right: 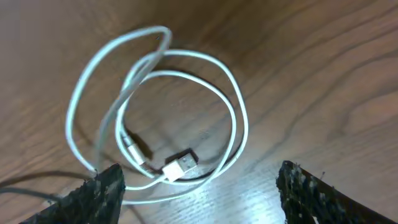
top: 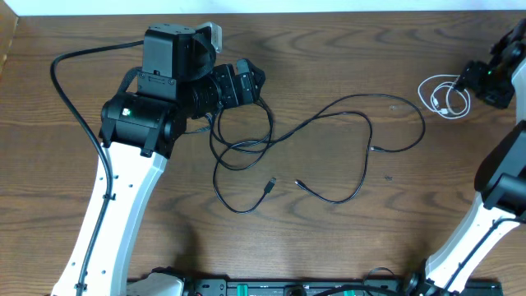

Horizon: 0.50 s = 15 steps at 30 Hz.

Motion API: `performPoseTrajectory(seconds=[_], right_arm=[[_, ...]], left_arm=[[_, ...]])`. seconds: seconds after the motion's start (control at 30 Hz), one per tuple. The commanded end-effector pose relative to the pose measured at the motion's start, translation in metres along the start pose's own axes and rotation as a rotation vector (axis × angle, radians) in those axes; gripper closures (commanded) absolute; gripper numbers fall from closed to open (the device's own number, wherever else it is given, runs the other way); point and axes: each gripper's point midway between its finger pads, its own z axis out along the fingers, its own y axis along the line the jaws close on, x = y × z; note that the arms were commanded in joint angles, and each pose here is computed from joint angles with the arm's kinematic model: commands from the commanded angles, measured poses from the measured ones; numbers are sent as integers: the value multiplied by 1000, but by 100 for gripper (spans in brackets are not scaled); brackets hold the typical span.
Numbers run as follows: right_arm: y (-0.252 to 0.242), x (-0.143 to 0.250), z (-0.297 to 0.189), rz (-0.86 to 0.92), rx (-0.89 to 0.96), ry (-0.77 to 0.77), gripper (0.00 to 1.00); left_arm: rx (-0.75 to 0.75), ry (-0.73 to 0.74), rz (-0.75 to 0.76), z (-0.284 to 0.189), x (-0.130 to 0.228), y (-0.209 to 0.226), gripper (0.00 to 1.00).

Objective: Untangle cables

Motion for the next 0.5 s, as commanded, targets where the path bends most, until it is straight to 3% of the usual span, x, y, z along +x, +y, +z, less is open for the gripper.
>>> performPoseTrajectory(seconds=[0.0,0.23,0.3,0.47], right_arm=[[0,14,31,-17,0,72,26],[-6,22,51,-17,22,111,32],[-15,18,51,-17,77,93,39],[-45,4,49,21,233,26,43]], left_arm=[[-17,14,-1,3,3,6,10],[-17,14,-1,3,3,6,10],[-17,15,-2,3,3,5,10],[-20,20,-3,3,4,6,10]])
